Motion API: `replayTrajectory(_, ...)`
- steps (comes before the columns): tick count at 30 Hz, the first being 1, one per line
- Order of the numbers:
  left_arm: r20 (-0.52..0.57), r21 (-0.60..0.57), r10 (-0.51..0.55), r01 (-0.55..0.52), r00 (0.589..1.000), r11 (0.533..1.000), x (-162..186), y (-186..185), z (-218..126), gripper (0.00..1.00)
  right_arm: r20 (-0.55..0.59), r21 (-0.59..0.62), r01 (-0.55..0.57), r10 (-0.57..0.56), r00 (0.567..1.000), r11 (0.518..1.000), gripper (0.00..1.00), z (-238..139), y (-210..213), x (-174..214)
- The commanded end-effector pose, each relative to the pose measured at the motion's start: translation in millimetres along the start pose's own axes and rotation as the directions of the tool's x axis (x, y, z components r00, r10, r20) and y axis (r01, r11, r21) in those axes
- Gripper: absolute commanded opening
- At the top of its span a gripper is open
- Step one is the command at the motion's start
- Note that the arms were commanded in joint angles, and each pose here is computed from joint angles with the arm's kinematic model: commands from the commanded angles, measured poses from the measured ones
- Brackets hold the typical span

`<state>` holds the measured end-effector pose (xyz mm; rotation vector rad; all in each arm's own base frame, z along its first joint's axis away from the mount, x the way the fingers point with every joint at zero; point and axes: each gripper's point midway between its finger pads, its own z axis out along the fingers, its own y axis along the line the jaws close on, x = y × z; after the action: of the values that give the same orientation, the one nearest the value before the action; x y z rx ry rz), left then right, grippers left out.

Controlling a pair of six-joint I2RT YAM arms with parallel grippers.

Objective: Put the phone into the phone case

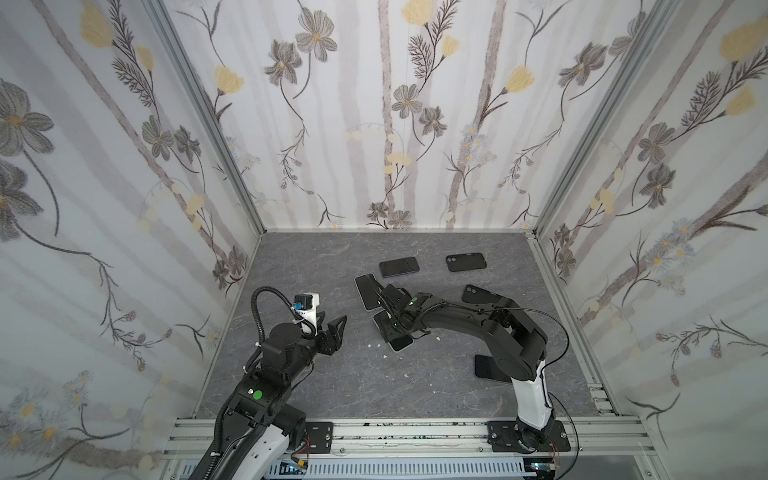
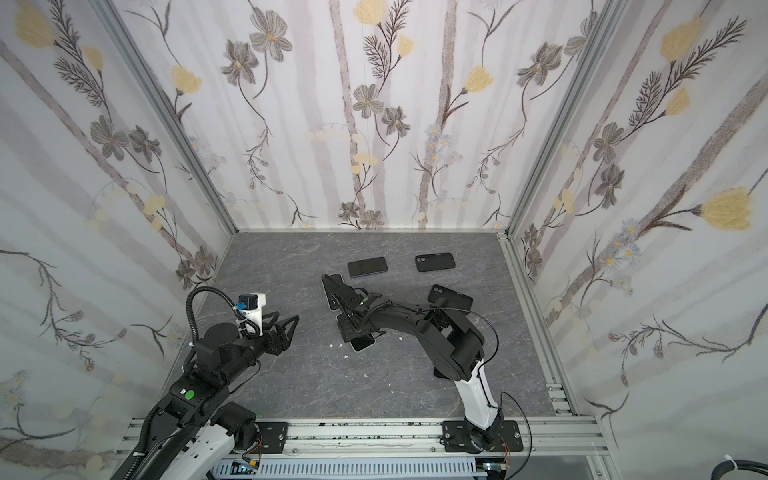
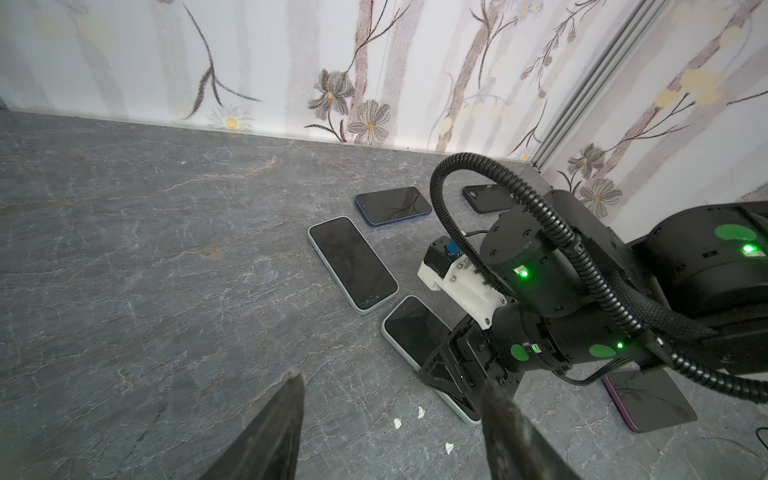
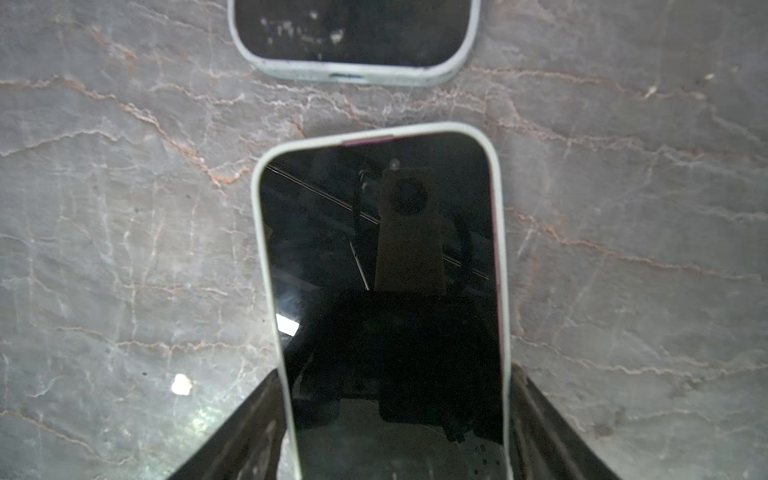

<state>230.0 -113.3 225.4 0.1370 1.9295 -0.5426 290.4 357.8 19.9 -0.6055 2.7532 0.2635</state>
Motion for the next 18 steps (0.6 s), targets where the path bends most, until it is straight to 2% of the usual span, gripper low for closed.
replayTrajectory(1,0.034,-0.008,0.007,-0.007,0.999,1.0,-7.0,1.1,-1.1,0.66,-0.122,0.019,-0.055,0.057,0.991,0.998,0.75,7.7,-5.0,30.1)
replayTrajectory(9,0.038,-0.01,0.01,-0.009,0.999,1.0,-7.6,1.5,-1.9,0.67,-0.121,-0.097,-0.103,0.09,0.988,0.99,0.78,4.8,17.5,24.9)
replayTrajectory(18,0.041,-0.013,0.01,-0.009,0.999,1.0,-8.2,1.9,-2.2,0.67,-0.12,-0.146,-0.111,0.094,0.988,0.983,0.82,3.2,28.0,20.9)
